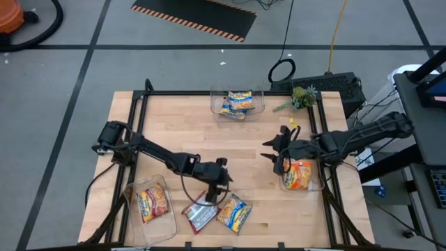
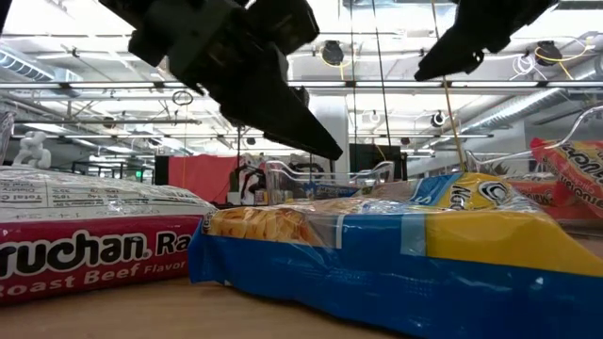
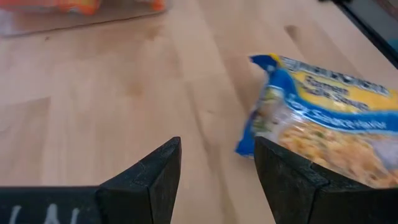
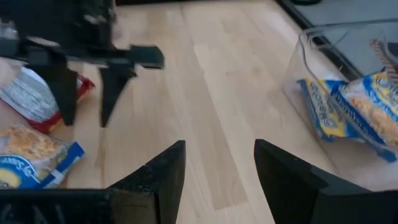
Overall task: Sort Maruchan noodles
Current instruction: Put the red noodle pack into the left transparent bin
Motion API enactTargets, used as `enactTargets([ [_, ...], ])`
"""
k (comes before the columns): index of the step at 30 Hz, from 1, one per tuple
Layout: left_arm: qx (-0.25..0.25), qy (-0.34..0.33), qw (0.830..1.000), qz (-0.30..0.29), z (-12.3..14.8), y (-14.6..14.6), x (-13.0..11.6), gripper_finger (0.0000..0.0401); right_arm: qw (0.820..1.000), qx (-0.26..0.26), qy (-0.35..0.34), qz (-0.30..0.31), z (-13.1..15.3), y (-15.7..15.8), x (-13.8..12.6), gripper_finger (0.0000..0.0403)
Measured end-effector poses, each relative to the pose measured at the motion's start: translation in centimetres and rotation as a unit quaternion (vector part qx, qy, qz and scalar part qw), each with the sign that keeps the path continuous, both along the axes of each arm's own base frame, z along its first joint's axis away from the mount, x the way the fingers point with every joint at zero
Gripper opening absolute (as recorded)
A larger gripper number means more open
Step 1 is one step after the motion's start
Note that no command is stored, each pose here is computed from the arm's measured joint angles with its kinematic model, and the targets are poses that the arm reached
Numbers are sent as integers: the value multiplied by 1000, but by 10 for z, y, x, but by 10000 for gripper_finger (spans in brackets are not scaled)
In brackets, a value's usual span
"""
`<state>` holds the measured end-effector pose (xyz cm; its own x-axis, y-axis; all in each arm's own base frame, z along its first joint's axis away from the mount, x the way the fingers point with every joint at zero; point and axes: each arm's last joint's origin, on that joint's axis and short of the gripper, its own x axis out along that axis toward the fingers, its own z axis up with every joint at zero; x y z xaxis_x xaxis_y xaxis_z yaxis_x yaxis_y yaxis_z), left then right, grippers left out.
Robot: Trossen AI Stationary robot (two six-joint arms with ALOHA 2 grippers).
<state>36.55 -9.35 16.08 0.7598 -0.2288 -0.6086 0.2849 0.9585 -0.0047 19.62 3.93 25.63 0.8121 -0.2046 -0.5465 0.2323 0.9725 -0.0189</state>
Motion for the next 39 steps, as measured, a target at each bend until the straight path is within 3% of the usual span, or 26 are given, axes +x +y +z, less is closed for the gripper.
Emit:
enactTargets([
  [4,18,-6,999,-32,0,-12,-3,207,1000,3,9,-3,-5,0,1,183],
  [12,8,-9,998,-57,1,-35,-10,207,999,27,16,11,-8,2,4,183],
  [18,15,59,996,-65,-1,-45,-26,207,1000,24,14,14,-7,3,4,183],
  [26,-21,163,986,27,35,-28,-48,207,1000,7,7,27,-5,3,5,183],
  [33,-34,212,974,78,32,-15,-53,207,1000,12,3,25,-5,3,5,183],
  [36,-23,228,972,49,25,-16,-53,207,1000,12,3,24,-5,3,5,183],
  [39,-2,227,974,-18,22,-19,-55,207,1000,12,3,25,-5,3,5,183],
])
